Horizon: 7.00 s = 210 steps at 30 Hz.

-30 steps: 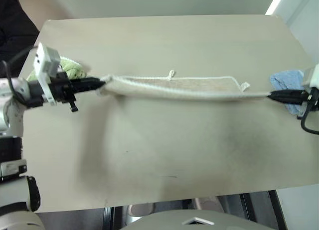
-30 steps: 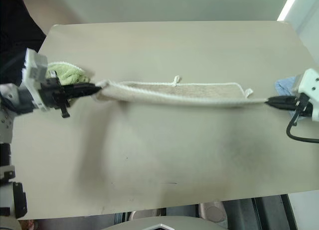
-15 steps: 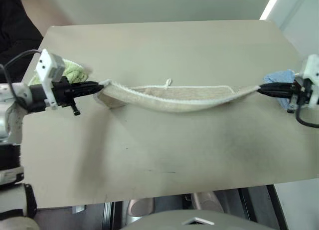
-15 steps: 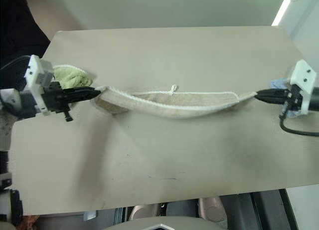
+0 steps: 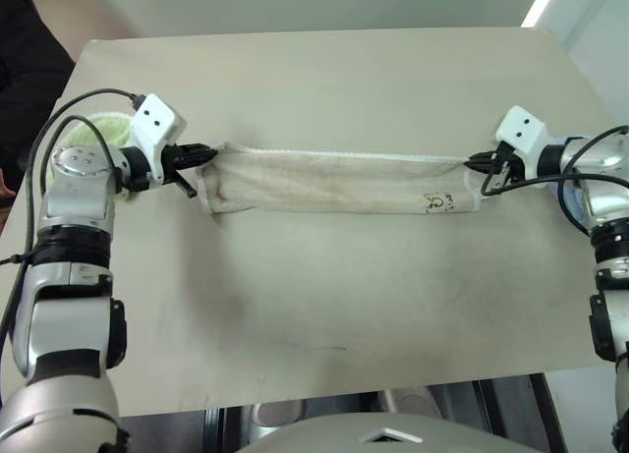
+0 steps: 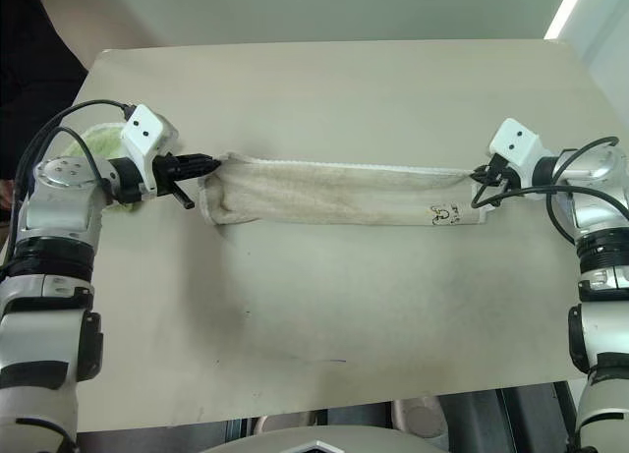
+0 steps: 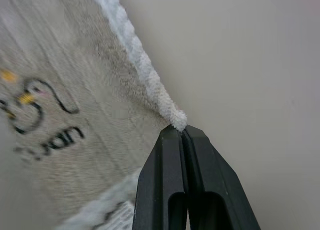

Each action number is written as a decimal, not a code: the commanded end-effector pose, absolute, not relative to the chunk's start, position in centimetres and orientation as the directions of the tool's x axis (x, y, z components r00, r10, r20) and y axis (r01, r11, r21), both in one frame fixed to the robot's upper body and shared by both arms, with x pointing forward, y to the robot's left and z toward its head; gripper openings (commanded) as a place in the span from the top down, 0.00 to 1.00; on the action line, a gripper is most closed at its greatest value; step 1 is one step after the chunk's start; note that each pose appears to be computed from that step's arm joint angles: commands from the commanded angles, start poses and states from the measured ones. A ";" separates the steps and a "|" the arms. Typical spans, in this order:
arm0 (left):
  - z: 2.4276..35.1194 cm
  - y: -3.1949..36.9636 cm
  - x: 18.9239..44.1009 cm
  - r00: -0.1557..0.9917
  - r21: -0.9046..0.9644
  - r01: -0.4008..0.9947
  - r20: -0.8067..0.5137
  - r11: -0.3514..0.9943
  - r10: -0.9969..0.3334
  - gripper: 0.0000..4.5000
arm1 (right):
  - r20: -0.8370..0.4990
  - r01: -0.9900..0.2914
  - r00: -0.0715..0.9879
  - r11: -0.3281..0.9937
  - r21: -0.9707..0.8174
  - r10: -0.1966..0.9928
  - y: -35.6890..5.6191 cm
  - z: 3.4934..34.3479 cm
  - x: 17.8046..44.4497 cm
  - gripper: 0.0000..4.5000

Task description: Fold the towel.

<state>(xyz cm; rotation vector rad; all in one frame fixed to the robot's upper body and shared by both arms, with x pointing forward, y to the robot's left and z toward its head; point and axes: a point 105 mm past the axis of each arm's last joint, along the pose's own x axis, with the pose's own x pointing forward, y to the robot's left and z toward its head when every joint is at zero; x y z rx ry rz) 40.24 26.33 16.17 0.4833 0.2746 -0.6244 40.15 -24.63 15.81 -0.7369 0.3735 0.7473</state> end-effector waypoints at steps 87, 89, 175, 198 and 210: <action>17.9 16.4 33.9 0.483 0.267 0.866 -0.238 0.422 -0.843 0.03 | -0.384 0.097 0.810 0.543 0.834 0.444 -22.6 11.7 32.0 0.01; 18.1 16.3 33.9 0.484 0.269 0.866 -0.233 0.422 -0.843 0.03 | -0.382 0.107 0.810 0.529 0.842 0.445 -22.3 11.5 32.6 0.01; 17.2 14.2 33.0 0.463 0.225 0.879 -0.199 0.420 -0.864 0.03 | -0.510 -0.876 0.482 0.408 -0.258 0.713 -10.5 16.8 32.7 1.00; 17.1 13.6 33.0 0.447 0.217 0.888 -0.196 0.406 -0.873 0.03 | -0.479 -0.813 0.579 0.517 -0.270 0.660 -10.5 16.2 35.3 1.00; 17.1 13.6 33.0 0.447 0.217 0.888 -0.196 0.406 -0.873 0.03 | -0.479 -0.812 0.580 0.518 -0.270 0.659 -10.5 16.2 35.3 1.00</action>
